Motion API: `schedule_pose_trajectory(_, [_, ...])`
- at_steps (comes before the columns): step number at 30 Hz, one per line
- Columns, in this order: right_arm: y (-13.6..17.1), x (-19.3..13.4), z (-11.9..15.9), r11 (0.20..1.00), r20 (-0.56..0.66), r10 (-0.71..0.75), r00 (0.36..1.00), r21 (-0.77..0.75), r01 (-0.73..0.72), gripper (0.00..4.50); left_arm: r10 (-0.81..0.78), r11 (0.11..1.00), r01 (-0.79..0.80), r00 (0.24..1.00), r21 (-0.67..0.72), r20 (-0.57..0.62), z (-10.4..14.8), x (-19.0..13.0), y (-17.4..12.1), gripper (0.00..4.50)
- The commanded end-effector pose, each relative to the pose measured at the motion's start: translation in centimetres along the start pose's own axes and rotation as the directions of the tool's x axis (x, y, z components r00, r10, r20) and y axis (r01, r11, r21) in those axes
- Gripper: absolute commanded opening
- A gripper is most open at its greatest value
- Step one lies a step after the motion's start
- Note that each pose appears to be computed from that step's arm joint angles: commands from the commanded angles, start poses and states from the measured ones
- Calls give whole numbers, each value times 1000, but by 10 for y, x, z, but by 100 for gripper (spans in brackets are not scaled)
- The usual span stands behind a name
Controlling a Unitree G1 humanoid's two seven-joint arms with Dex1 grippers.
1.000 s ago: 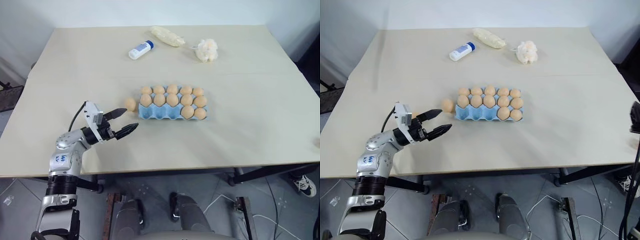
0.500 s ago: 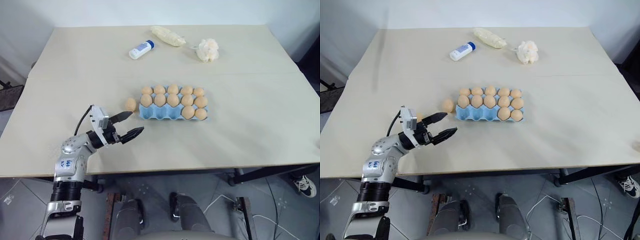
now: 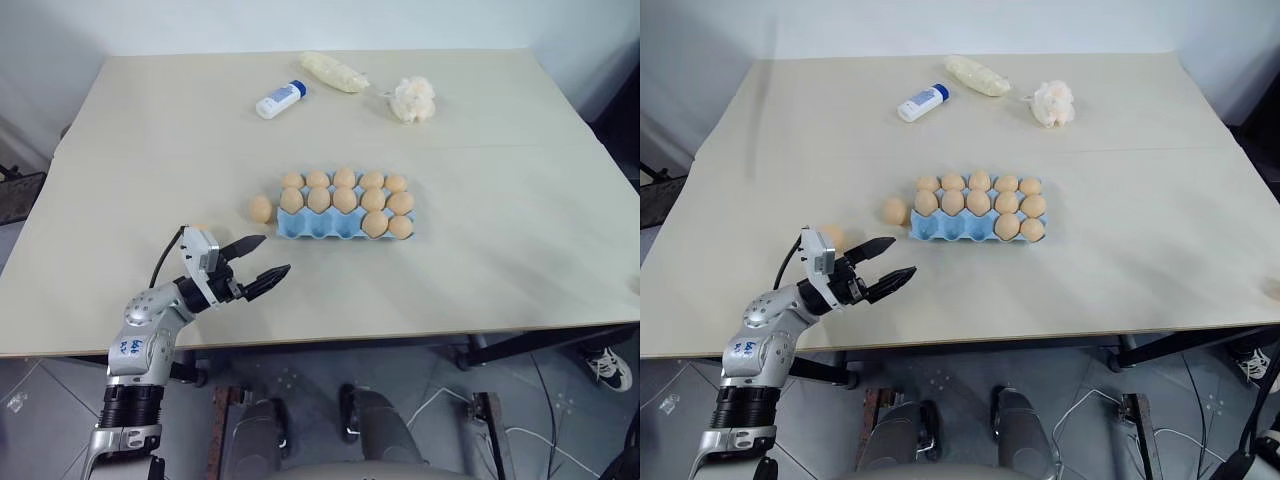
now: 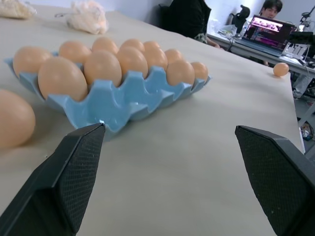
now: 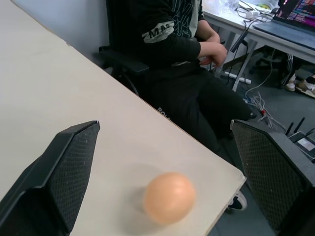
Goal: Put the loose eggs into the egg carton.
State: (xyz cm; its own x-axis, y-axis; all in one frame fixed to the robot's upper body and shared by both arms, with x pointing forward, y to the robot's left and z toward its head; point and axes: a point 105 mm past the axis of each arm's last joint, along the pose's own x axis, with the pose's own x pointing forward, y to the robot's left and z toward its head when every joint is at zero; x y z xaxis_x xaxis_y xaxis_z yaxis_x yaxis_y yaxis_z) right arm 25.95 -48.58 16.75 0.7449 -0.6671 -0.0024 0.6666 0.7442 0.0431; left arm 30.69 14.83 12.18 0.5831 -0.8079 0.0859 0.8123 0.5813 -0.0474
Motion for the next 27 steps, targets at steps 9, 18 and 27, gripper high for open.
schedule_pose_trajectory(9, [-6,29,-1,997,-50,-73,996,-2,73,448,17,1000,-18,999,10,41,8,-3,-10,450])
schedule_pose_trajectory(18, [-5,39,-6,991,-121,-117,986,49,123,448,34,999,-34,998,8,50,7,-2,-9,450])
schedule_pose_trajectory(27, [-3,42,-21,980,-200,-135,970,116,160,448,40,999,-41,998,13,58,8,-1,-8,450])
